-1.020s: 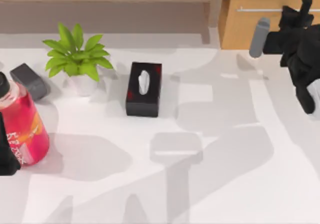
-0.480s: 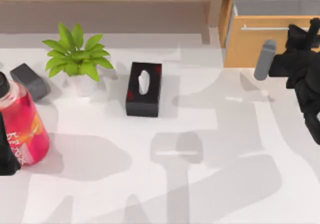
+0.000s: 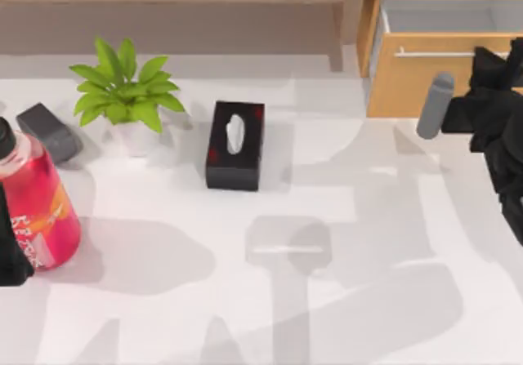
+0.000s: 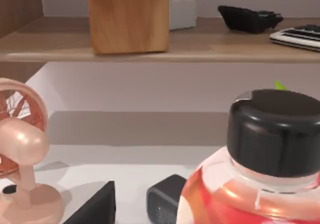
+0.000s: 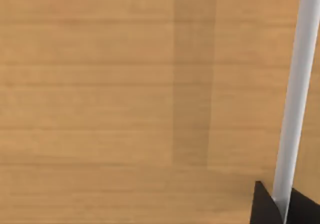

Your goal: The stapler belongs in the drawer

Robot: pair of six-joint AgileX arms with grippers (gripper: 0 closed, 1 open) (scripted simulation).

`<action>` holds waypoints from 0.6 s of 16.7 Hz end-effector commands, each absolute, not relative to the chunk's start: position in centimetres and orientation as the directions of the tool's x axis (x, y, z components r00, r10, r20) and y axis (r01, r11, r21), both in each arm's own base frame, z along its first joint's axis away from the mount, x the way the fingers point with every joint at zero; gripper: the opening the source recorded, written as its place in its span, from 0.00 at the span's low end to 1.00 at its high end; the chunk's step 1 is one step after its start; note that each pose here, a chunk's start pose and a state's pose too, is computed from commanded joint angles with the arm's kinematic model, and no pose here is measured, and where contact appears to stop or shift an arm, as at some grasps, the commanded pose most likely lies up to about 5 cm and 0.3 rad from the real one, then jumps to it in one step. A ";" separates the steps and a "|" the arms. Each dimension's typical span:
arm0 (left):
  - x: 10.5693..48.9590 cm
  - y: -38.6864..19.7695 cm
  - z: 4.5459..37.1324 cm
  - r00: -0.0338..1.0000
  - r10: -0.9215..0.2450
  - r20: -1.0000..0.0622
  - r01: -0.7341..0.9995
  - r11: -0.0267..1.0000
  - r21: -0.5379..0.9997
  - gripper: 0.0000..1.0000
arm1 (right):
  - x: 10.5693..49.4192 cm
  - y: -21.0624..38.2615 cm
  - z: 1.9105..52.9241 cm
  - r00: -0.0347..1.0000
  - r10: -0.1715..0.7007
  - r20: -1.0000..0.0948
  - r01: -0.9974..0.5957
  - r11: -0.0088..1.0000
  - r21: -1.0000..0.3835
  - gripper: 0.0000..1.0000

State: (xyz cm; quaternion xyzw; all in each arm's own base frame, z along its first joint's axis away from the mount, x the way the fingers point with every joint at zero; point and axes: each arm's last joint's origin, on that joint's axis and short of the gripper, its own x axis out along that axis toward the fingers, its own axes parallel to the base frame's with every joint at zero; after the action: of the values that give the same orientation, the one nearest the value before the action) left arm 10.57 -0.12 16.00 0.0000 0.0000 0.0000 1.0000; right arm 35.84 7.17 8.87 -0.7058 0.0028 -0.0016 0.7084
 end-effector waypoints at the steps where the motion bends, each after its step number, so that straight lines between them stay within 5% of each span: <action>1: 10.6 -0.1 16.0 1.000 0.000 0.000 0.000 1.000 0.000 1.00 | 35.0 7.2 8.8 1.000 -0.008 -0.004 -0.003 0.004 -1.000 0.00; 10: 10.6 -0.1 16.0 1.000 0.000 0.000 0.000 1.000 0.000 1.00 | 30.6 7.1 8.7 1.000 -0.010 -0.010 -0.010 0.001 -1.000 0.00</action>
State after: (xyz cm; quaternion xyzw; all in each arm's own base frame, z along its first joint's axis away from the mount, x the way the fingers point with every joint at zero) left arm 10.57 -0.12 16.00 0.0000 0.0000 0.0000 1.0000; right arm 30.60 7.05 8.67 -0.7067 0.0071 0.0002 0.7074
